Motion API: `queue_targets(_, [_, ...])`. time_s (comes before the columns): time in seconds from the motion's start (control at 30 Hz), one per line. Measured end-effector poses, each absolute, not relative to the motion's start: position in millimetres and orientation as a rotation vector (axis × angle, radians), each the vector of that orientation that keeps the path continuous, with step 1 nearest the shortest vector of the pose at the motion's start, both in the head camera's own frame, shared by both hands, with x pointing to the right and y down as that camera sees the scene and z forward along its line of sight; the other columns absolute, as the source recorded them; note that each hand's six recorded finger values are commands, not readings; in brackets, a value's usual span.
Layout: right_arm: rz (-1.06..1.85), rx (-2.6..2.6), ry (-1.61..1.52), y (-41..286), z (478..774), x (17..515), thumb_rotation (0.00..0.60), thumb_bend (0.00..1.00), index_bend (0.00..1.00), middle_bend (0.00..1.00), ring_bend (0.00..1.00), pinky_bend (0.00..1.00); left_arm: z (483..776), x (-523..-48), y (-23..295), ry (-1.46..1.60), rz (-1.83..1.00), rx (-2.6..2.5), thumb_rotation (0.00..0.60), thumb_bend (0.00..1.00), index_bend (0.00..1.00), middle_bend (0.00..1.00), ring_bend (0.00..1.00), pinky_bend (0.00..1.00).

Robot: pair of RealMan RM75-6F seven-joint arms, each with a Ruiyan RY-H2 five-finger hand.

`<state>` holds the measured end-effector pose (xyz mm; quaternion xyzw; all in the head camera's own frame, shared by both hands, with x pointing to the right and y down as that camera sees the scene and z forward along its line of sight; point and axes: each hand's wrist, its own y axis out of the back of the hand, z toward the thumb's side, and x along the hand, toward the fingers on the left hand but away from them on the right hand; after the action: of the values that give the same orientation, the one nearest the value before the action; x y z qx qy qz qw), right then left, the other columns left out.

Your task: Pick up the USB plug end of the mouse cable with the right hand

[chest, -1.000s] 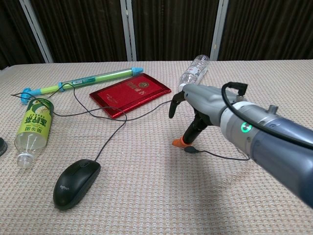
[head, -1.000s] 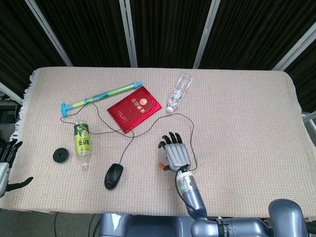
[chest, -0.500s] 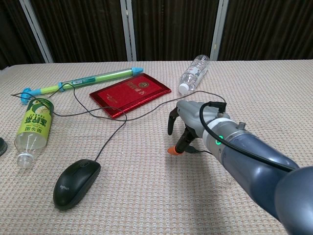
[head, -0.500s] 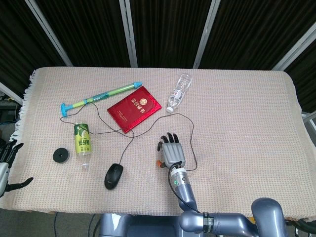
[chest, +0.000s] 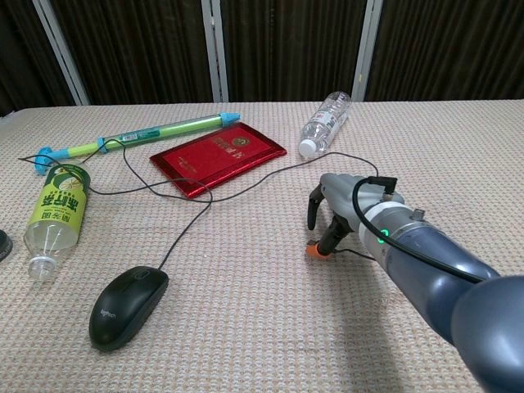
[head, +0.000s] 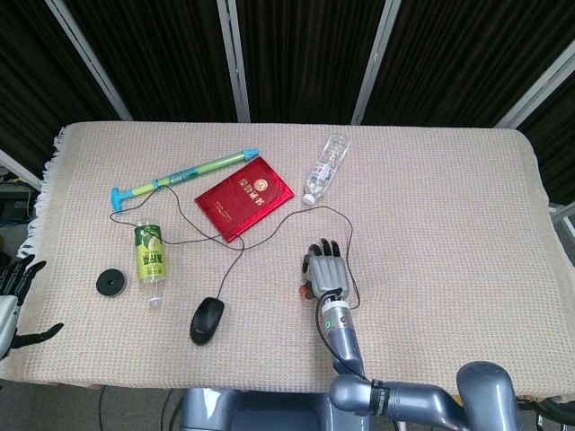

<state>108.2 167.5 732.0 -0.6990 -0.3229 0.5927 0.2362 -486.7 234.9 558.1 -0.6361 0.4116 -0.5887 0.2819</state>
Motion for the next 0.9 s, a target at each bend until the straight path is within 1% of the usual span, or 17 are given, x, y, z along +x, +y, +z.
queue_targets(0.23, [1.633,-1.906,-0.897,167.0,727.7,114.8,0.600,0.23,0.49,0.18,0.00,0.06,557.9,-486.3,234.4,1.110,-1.575,-1.711,0.600,0.12,0.10,0.00,0.00,0.00])
queue_targets(0.43, [1.673,-1.888,-0.877,171.7,727.5,123.5,0.600,0.23,0.46,0.18,0.00,0.06,557.0,-485.2,234.6,1.120,-1.567,-1.722,0.600,0.12,0.12,0.00,0.00,0.00])
queue_targets(0.57, [1.712,-1.879,-0.860,176.6,730.8,132.0,0.600,0.24,0.43,0.16,0.00,0.06,555.1,-483.3,234.5,1.129,-1.550,-1.731,0.600,0.12,0.13,0.00,0.00,0.00])
queue_targets(0.73, [1.732,-1.875,-0.844,178.7,730.8,137.2,0.600,0.25,0.42,0.15,0.00,0.06,555.1,-482.8,234.9,1.136,-1.543,-1.741,0.600,0.12,0.14,0.00,0.00,0.00])
queue_targets(0.9, [1.719,-1.889,-0.861,177.2,724.8,135.2,0.600,0.25,0.42,0.16,0.00,0.06,555.9,-482.0,234.8,1.137,-1.544,-1.748,0.600,0.12,0.14,0.00,0.00,0.00])
